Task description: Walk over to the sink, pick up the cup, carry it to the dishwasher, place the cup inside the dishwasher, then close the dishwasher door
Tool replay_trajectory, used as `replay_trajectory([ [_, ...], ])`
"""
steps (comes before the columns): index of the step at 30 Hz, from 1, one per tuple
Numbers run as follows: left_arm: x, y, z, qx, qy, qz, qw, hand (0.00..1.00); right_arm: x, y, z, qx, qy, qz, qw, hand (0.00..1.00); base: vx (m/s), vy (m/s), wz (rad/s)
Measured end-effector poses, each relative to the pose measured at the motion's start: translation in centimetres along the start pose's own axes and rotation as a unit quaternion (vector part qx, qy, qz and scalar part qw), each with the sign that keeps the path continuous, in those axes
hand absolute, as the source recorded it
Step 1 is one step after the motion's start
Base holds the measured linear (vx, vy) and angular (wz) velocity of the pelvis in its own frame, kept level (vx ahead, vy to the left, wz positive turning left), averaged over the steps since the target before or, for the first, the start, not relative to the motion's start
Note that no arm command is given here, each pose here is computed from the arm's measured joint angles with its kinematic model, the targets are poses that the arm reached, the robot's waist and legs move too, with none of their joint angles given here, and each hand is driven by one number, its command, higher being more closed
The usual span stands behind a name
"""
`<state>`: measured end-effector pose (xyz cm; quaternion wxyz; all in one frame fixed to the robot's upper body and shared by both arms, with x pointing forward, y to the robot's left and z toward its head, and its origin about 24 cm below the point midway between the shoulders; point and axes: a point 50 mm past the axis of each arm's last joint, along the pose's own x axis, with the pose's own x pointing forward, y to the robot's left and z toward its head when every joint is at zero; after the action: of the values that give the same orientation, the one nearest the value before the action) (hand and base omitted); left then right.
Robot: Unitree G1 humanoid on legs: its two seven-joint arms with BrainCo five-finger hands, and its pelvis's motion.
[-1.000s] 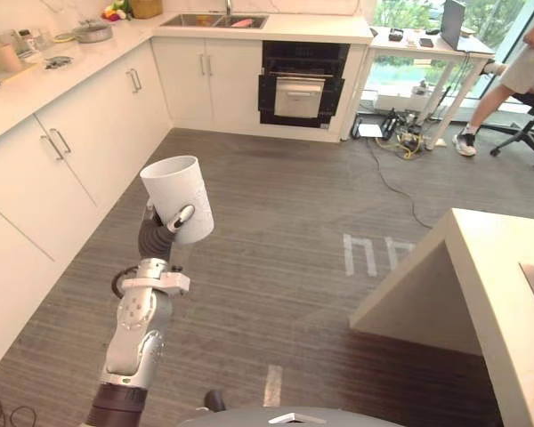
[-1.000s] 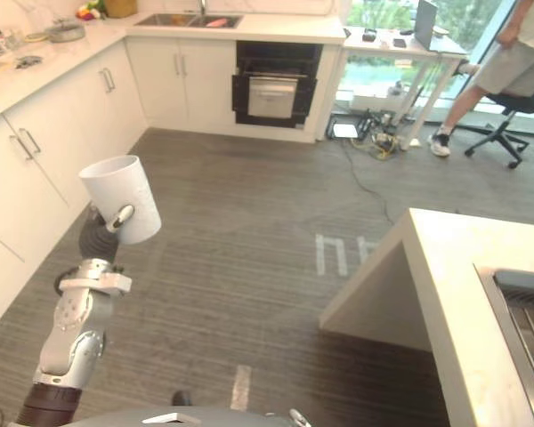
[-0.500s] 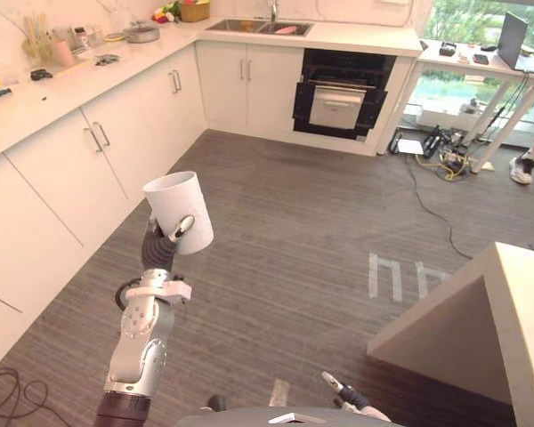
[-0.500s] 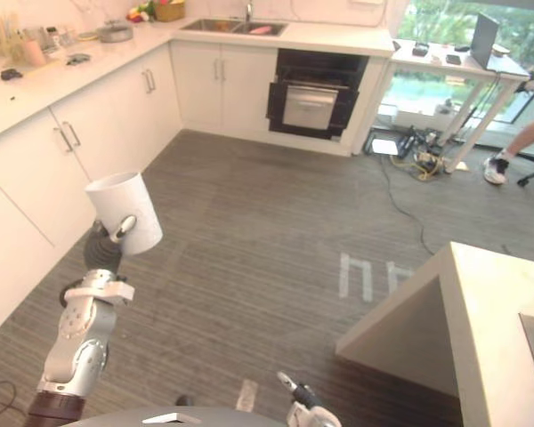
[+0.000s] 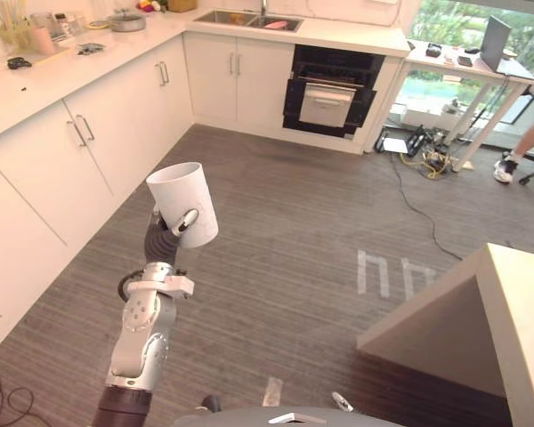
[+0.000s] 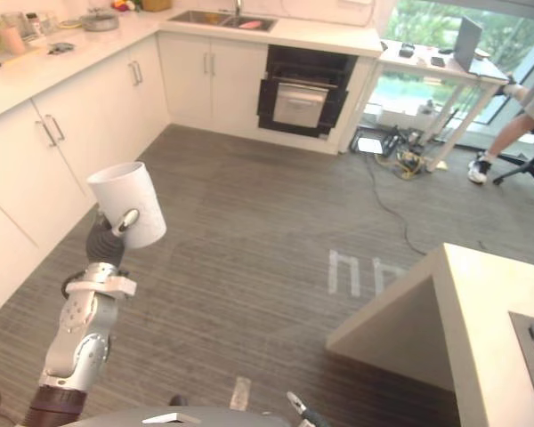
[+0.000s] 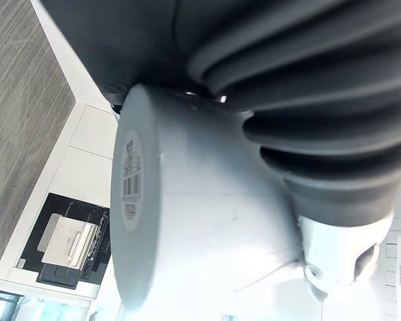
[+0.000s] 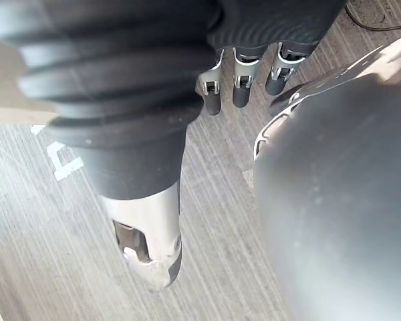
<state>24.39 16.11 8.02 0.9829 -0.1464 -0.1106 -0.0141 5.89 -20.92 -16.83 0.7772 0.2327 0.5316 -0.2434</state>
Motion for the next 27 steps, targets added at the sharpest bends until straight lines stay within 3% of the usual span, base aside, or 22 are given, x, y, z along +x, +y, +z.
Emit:
replay_trajectory([
  [6,0.0,0.4,0.2,0.074,-0.014,0.031,0.997,1.00,0.0,0.1,0.5,-0.005,-0.021,0.005,1.000,0.00,-0.09,-0.036,-0.18],
  [17,0.2,0.4,0.7,0.158,-0.038,0.050,0.986,1.00,0.1,0.7,0.9,-0.119,-0.036,0.002,0.992,0.00,0.04,-0.034,0.05],
  [27,0.2,0.6,0.8,0.170,-0.037,0.046,0.984,1.00,0.5,3.5,1.8,-0.145,-0.036,0.036,0.988,0.00,0.08,-0.040,0.08],
])
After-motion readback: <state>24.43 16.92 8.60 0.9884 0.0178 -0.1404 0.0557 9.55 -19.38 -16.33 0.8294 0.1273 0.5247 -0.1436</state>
